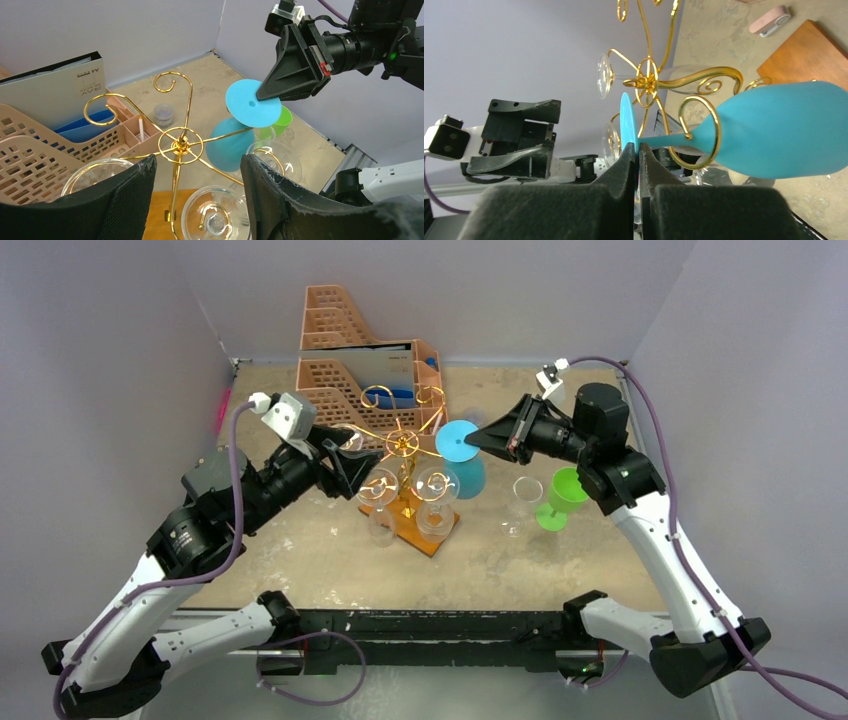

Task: Place the wine glass upside down on the wine glass rack

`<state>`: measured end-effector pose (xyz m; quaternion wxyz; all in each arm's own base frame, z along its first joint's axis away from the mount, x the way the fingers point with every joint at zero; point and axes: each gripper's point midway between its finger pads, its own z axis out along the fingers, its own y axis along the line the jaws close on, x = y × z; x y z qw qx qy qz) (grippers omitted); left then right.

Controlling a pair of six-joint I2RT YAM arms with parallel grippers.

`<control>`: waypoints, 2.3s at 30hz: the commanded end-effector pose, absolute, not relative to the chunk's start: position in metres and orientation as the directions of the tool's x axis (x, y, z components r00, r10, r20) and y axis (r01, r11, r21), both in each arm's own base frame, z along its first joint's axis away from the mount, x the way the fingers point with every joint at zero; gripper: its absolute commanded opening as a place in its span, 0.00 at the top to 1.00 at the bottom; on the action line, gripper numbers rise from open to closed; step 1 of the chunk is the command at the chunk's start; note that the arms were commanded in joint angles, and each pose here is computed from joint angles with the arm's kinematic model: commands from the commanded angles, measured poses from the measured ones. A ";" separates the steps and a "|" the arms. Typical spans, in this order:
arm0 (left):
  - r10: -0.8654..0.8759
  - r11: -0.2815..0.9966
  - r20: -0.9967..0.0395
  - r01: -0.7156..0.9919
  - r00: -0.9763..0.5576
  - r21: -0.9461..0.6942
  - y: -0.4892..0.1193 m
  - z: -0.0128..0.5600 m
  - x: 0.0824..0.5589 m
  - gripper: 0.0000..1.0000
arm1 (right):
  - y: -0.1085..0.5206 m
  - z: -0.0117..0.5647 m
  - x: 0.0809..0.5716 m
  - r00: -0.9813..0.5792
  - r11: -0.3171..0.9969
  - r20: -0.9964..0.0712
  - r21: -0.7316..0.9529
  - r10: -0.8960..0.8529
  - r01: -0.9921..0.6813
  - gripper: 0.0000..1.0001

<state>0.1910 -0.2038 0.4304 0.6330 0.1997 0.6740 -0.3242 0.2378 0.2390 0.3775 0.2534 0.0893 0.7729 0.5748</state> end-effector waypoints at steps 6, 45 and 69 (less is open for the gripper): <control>-0.193 0.713 -0.974 0.665 -0.117 -0.221 -0.205 0.437 0.195 0.39 | 0.217 0.373 0.242 -0.768 0.428 -0.387 0.889 0.511 -0.163 1.00; -0.166 0.745 -0.976 0.630 -0.143 -0.219 -0.180 0.440 0.181 0.33 | 0.186 0.349 0.246 -0.663 0.580 -0.508 0.803 0.550 -0.135 0.45; -0.138 0.803 -0.980 0.562 -0.144 -0.195 -0.157 0.423 0.181 0.27 | 0.071 0.253 0.207 -0.778 0.984 -0.606 0.160 0.162 0.081 0.61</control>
